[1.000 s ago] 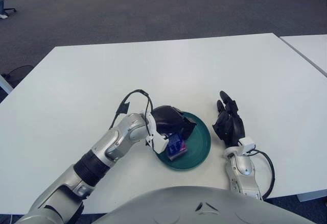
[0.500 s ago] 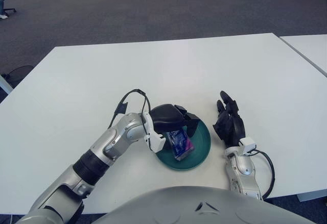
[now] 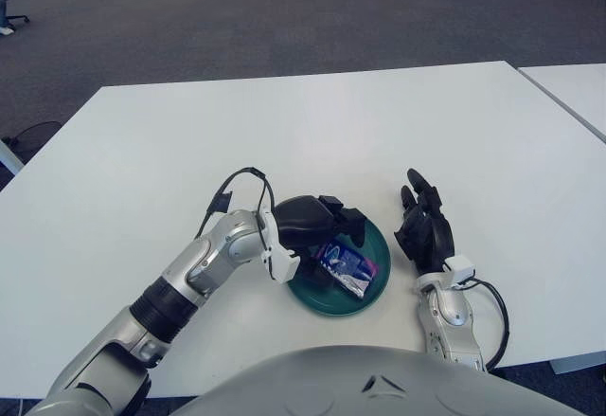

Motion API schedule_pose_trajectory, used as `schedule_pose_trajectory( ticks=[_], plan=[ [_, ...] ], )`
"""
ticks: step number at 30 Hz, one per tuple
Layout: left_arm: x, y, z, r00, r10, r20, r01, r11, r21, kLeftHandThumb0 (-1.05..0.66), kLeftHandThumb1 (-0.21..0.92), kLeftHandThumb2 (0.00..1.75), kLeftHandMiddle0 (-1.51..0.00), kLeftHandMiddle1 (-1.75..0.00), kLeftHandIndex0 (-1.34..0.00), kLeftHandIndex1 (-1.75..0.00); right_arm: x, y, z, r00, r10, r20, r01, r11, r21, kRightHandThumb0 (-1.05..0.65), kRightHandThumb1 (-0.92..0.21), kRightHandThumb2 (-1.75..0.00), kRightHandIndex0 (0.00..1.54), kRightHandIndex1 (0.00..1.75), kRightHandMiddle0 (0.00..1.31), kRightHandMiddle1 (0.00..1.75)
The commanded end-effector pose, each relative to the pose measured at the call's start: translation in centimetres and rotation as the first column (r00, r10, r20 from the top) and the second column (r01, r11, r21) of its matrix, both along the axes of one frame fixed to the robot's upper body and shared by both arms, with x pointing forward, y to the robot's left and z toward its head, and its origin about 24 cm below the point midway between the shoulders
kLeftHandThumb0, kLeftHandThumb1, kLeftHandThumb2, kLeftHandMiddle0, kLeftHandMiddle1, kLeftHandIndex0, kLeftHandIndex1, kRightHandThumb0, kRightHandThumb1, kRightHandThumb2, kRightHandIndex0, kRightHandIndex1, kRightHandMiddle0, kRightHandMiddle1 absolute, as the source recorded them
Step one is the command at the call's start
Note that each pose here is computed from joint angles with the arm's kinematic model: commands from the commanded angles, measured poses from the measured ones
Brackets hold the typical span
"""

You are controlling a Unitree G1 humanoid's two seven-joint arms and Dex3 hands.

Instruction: Put the gum into the plate.

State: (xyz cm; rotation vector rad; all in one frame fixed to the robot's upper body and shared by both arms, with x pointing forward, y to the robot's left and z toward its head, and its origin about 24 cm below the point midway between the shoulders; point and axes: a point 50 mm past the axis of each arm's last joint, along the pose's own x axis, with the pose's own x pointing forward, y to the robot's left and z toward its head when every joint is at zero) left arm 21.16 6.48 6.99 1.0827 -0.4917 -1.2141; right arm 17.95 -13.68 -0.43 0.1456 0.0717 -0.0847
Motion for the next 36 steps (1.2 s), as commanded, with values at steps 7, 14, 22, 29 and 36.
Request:
schedule_pose_trajectory(
  ticks=[7,14,22,29,36],
  plan=[
    [0.7,1.1,0.9,0.999,0.000,-0.042,0.001,1.000,0.018,-1.05,0.92,0.61,-0.14,-0.15,0.00,-0.52,-2.2,0.1,-3.5,0.971,-0.010,-0.237,0.010,1.000,-0.002,-0.66,-0.92,-1.00,0.17,0.01,0.00,0.40],
    [0.8,1.5,1.0,0.997,0.038,-0.072,-0.037,0.999,0.027,-1.05,0.92,0.65,-0.04,-0.02,0.00,-0.25,-2.2,0.0,-3.5,0.971,-0.017,-0.239,0.015,1.000,-0.010,-0.66,-0.92,-0.99,0.18,0.01,0.00,0.43],
    [1.3,3.4,1.6,0.982,0.145,-0.123,-0.147,0.989,-0.005,-1.05,0.92,0.60,0.00,0.00,0.00,-0.14,-2.2,0.0,-3.6,0.969,-0.027,-0.245,0.019,0.999,-0.036,-0.67,-0.92,-0.99,0.20,0.01,0.00,0.48],
    [1.3,5.5,1.3,0.880,0.354,-0.318,-0.430,0.878,-0.212,-1.05,0.92,0.51,0.00,0.00,0.00,-0.01,-2.4,-0.1,-3.7,0.967,-0.029,-0.255,0.023,0.999,-0.028,-0.69,-0.92,-0.99,0.19,0.00,0.00,0.45],
    [-0.5,5.8,-2.6,0.573,0.411,-0.709,-0.820,0.263,-0.509,-1.05,0.92,0.55,0.00,0.00,0.00,0.00,-2.5,-0.2,-4.0,0.965,-0.035,-0.261,0.031,0.999,-0.018,-0.71,-0.92,-0.97,0.18,0.00,0.00,0.42]
  ],
)
